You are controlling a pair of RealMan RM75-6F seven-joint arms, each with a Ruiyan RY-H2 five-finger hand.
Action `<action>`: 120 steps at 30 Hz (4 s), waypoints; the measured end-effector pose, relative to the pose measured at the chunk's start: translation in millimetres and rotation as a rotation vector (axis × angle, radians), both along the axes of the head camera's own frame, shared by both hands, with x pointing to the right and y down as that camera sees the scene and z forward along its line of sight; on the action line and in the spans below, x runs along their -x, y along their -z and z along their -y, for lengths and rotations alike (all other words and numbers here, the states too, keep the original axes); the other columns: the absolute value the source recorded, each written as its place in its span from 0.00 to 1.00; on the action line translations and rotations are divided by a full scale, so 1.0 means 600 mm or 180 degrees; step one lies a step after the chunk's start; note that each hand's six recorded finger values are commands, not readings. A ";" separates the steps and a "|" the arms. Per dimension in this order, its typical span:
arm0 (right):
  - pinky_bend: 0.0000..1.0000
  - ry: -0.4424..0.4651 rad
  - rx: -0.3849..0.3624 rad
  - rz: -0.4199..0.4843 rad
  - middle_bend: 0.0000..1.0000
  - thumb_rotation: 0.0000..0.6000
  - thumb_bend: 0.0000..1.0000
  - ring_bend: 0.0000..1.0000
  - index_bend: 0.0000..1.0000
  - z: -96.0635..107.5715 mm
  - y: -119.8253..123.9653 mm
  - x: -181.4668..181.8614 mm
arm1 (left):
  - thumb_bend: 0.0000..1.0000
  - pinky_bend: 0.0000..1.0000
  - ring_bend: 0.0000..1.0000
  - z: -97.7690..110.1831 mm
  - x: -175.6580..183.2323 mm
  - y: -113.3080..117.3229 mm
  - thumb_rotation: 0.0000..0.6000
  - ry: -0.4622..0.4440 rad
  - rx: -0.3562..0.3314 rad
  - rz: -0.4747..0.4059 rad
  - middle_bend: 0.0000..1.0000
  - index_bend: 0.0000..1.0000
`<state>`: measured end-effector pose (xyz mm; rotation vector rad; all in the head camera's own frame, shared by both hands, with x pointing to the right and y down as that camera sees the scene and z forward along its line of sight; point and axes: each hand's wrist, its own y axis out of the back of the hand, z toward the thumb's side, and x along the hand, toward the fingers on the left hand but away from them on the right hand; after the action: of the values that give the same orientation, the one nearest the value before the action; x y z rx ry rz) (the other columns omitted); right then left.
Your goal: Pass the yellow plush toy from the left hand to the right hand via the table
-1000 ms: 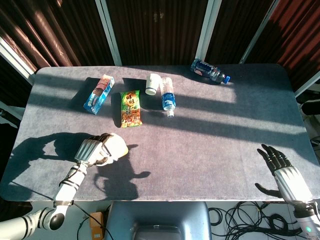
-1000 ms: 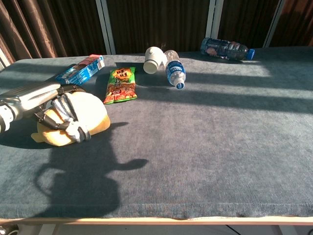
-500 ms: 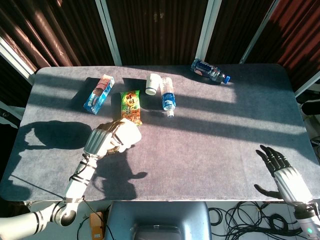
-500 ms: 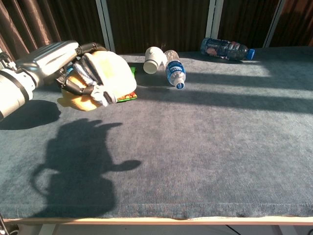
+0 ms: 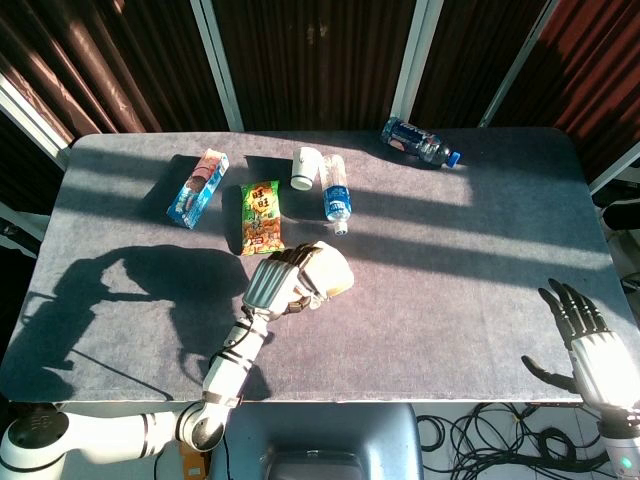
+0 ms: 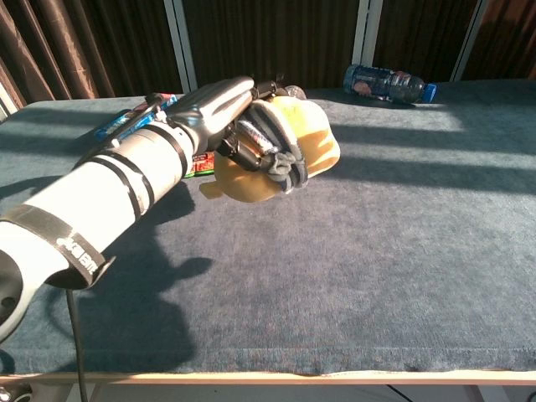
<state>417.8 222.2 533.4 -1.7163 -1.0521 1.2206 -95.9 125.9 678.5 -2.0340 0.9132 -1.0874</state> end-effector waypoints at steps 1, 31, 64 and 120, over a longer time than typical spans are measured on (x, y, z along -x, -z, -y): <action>0.12 0.0003 0.0010 0.0001 0.00 1.00 0.09 0.00 0.00 0.000 0.000 -0.001 | 0.47 1.00 0.89 -0.004 -0.008 -0.006 1.00 0.0001 0.0029 0.0007 0.85 0.58; 0.12 0.0081 0.0105 -0.0017 0.00 1.00 0.09 0.00 0.00 -0.004 -0.004 0.002 | 0.25 0.22 0.00 -0.073 -0.027 -0.006 1.00 -0.0442 0.0701 -0.0136 0.00 0.00; 0.09 0.0602 0.0461 0.0389 0.00 1.00 0.09 0.00 0.00 0.051 -0.057 0.126 | 0.25 0.24 0.00 -0.203 0.569 0.169 1.00 0.0677 -0.0397 0.1724 0.00 0.00; 0.92 0.0717 0.0990 0.1041 0.64 1.00 0.11 0.67 0.87 0.209 -0.289 0.426 | 0.26 0.29 0.05 -0.224 0.627 0.227 1.00 0.1249 -0.0308 0.1214 0.00 0.00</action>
<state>162.0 96.7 707.1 -2.2666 -0.8504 1.0198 -472.1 260.1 542.1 -1.5265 1.1583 -1.5424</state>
